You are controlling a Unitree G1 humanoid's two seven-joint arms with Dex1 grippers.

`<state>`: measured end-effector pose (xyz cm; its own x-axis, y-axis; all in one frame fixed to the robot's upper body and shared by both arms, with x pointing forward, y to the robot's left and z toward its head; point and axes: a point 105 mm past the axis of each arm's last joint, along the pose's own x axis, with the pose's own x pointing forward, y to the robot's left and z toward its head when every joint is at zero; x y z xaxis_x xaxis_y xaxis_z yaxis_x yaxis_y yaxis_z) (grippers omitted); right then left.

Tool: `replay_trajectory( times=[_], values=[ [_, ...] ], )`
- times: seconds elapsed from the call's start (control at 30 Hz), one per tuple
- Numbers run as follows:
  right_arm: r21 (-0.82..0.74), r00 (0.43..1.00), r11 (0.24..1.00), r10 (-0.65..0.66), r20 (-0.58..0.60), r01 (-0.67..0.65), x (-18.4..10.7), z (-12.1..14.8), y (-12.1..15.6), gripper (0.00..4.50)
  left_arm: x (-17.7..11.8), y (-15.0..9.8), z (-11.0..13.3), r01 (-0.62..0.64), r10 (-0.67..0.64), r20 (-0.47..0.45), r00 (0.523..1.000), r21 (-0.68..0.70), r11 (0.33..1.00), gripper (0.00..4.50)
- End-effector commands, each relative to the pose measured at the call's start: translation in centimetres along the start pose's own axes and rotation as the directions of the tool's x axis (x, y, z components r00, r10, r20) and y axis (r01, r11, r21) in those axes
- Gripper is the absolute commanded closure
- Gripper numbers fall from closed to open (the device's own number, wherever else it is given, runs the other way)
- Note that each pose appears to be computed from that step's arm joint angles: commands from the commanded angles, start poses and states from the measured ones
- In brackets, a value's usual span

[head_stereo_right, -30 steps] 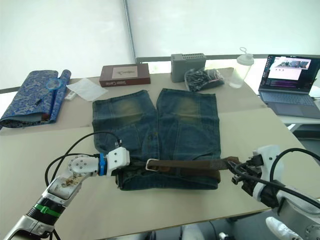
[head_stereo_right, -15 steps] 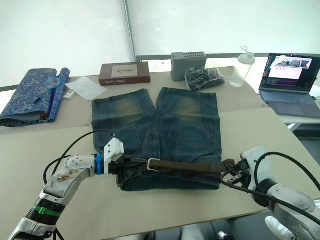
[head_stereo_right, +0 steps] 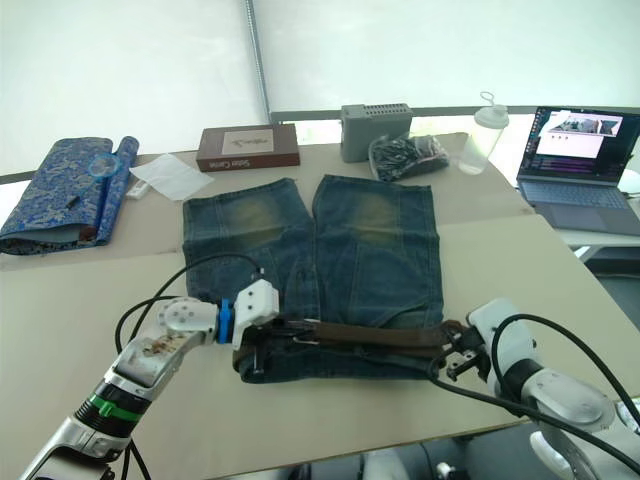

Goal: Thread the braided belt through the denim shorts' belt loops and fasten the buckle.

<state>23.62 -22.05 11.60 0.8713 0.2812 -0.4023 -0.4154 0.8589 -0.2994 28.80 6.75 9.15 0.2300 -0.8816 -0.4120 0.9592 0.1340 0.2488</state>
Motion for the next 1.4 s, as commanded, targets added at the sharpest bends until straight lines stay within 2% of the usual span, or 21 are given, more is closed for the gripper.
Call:
replay_trajectory(
  times=[0.03,0.1,0.17,0.2,0.27,0.43,0.47,0.53,0.6,0.67,0.87,0.97,1.0,1.07,1.1,1.17,1.23,1.27,1.4],
  values=[
    [-0.030,0.999,0.999,-0.020,0.038,0.021,-0.2,1.0,-0.1,4.50,0.7,-0.6,-4.4,0.008,-0.008,-0.235,0.972,-0.001,1.000,4.42],
    [-0.035,0.999,0.999,-0.022,0.037,0.023,-0.2,1.0,-0.2,4.50,0.7,-0.5,-5.4,-0.006,-0.003,-0.287,0.958,-0.031,0.999,4.42],
    [-0.048,0.999,0.998,-0.032,0.030,0.034,-0.3,0.9,-0.4,4.50,0.2,0.0,-7.0,-0.018,0.027,-0.374,0.927,0.026,1.000,4.42],
    [-0.056,0.999,0.997,-0.047,0.028,0.048,-0.3,0.8,-0.7,4.50,0.0,0.0,-7.6,-0.027,0.032,-0.388,0.921,0.018,0.999,4.42],
    [-0.059,0.998,0.996,-0.061,0.016,0.062,-0.4,0.5,-0.9,4.50,-0.2,-0.1,-7.6,-0.069,0.037,-0.343,0.938,-0.082,0.994,4.42],
    [-0.018,0.998,0.999,-0.034,0.046,0.035,-0.7,0.9,-0.5,4.50,-2.8,0.2,-8.6,-0.146,0.072,-0.330,0.941,-0.207,0.967,4.42],
    [-0.012,0.998,1.000,-0.024,0.058,0.025,-0.7,1.1,-0.3,4.50,-3.2,0.6,-8.1,-0.172,0.094,-0.279,0.956,-0.270,0.947,4.42],
    [0.022,0.995,1.000,-0.006,0.097,0.004,-0.6,1.7,0.0,4.50,-3.8,1.7,-5.6,-0.183,0.151,-0.106,0.983,-0.432,0.883,4.42],
    [0.042,0.991,0.999,0.021,0.132,-0.027,-0.6,2.4,0.5,4.50,-5.0,3.2,-2.2,-0.131,0.214,0.084,0.973,-0.562,0.817,4.42],
    [0.043,0.988,0.998,0.043,0.148,-0.050,-0.6,2.8,0.8,4.50,-6.0,4.0,-0.2,-0.084,0.244,0.178,0.953,-0.618,0.781,4.42],
    [0.051,0.979,0.997,0.052,0.196,-0.064,-0.3,4.3,0.7,4.50,-6.1,2.9,2.0,-0.017,0.175,0.229,0.958,-0.562,0.827,4.42],
    [0.081,0.966,0.994,0.052,0.254,-0.075,-0.4,5.8,0.5,4.50,-5.4,2.3,2.0,-0.038,0.154,0.200,0.968,-0.489,0.871,4.42],
    [0.110,0.953,0.989,0.061,0.295,-0.097,-0.5,6.8,0.6,4.50,-5.2,2.3,2.0,-0.055,0.156,0.187,0.970,-0.457,0.888,4.42],
    [0.205,0.898,0.948,0.138,0.418,-0.241,-0.9,9.6,1.8,4.50,-4.8,3.2,3.2,-0.097,0.195,0.212,0.958,-0.401,0.911,4.42],
    [0.235,0.850,0.906,0.205,0.485,-0.352,-1.3,11.3,3.0,4.50,-4.7,3.9,4.4,-0.127,0.220,0.237,0.946,-0.351,0.928,4.19],
    [0.250,0.800,0.839,0.308,0.515,-0.484,-1.4,12.7,4.8,4.50,-4.7,4.6,6.8,-0.127,0.218,0.299,0.929,-0.294,0.947,3.56],
    [0.252,0.780,0.802,0.367,0.506,-0.541,-1.3,13.2,5.8,4.50,-4.6,4.8,8.3,-0.116,0.202,0.332,0.922,-0.260,0.959,2.74],
    [0.254,0.770,0.789,0.382,0.511,-0.559,-1.1,13.5,6.1,4.50,-4.5,4.8,9.0,-0.099,0.186,0.348,0.919,-0.254,0.962,2.11],
    [0.223,0.755,0.776,0.432,0.494,-0.590,-0.1,14.0,7.1,4.50,-4.4,3.4,10.7,0.035,0.056,0.382,0.923,-0.228,0.973,0.53]
  ],
)
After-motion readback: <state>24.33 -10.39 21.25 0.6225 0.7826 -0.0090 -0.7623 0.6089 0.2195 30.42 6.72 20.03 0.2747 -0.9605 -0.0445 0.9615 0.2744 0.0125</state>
